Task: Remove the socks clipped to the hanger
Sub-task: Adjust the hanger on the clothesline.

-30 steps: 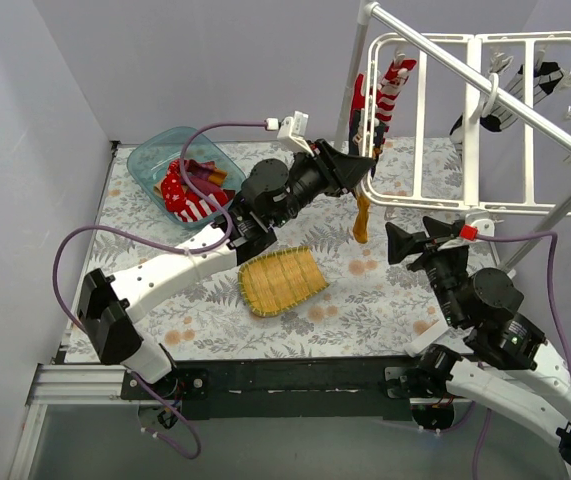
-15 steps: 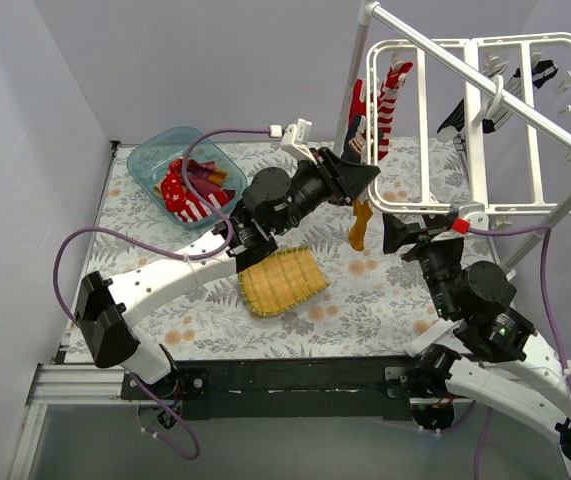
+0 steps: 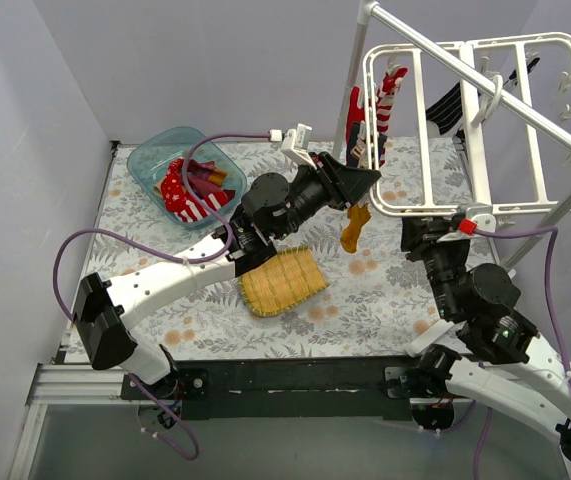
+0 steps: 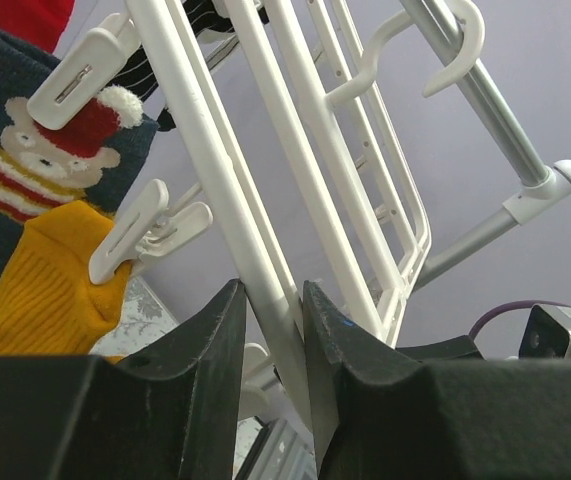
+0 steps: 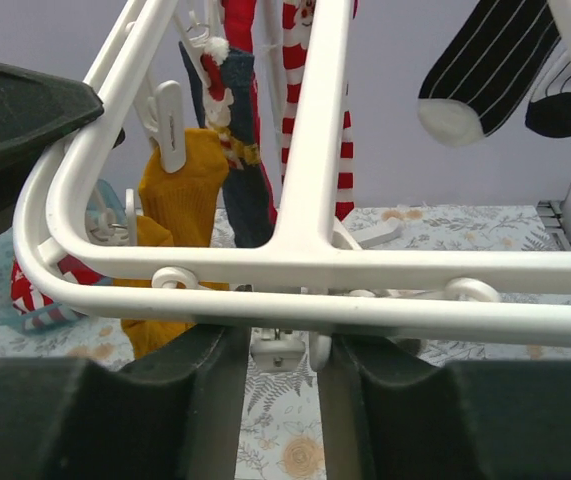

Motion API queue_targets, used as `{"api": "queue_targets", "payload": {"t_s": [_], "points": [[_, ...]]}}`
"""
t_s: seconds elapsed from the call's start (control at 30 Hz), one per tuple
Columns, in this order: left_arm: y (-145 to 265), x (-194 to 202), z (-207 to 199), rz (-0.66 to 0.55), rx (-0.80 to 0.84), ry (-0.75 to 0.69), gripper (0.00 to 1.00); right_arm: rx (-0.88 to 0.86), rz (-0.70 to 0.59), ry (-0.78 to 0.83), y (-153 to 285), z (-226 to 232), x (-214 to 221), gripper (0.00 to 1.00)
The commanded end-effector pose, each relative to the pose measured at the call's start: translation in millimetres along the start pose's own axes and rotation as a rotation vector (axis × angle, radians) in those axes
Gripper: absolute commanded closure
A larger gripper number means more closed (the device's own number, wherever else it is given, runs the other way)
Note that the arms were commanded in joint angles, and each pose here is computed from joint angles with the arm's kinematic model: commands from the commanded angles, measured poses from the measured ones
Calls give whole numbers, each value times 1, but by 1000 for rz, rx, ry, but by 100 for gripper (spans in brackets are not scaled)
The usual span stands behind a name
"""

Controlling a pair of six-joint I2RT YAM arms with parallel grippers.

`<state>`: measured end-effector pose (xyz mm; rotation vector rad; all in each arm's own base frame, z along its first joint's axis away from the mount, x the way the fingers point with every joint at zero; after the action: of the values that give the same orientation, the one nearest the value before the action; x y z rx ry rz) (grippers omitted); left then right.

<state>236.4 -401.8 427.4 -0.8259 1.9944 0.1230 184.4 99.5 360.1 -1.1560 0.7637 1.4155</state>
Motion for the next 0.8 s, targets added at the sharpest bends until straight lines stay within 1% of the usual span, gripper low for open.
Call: {"api": "queue_targets", "payload": {"t_s": [0.0,0.03,0.13,0.3,0.6,0.77], "points": [[14,-1,-18,28,75,-50,75,36,-107,-94,6,-7,-38,65],[14,-1,-18,29,76,-57,75,40,-109,-97,7,-7,-39,68],[15,-2,-18,26,78,-74,73,46,-113,-101,8,-9,-43,71],[17,-6,-17,17,74,-110,63,55,-121,-106,11,-12,-48,74],[29,-9,-9,14,40,-213,47,77,-129,-109,14,-16,-53,76],[39,-11,-8,8,55,-273,42,93,-141,-111,17,-21,-58,77]]}}
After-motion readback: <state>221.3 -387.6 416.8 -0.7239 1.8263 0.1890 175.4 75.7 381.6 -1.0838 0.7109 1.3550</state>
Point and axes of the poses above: each gripper's point midway between its finger pads, its own y axis back along the fingers, its own z axis along the line the jaws close on, x = y × z, the point moved 4 cm from there along y, back along the fingers, and after that the axes turned 11 degrees about -y, right-handed, at the moved point
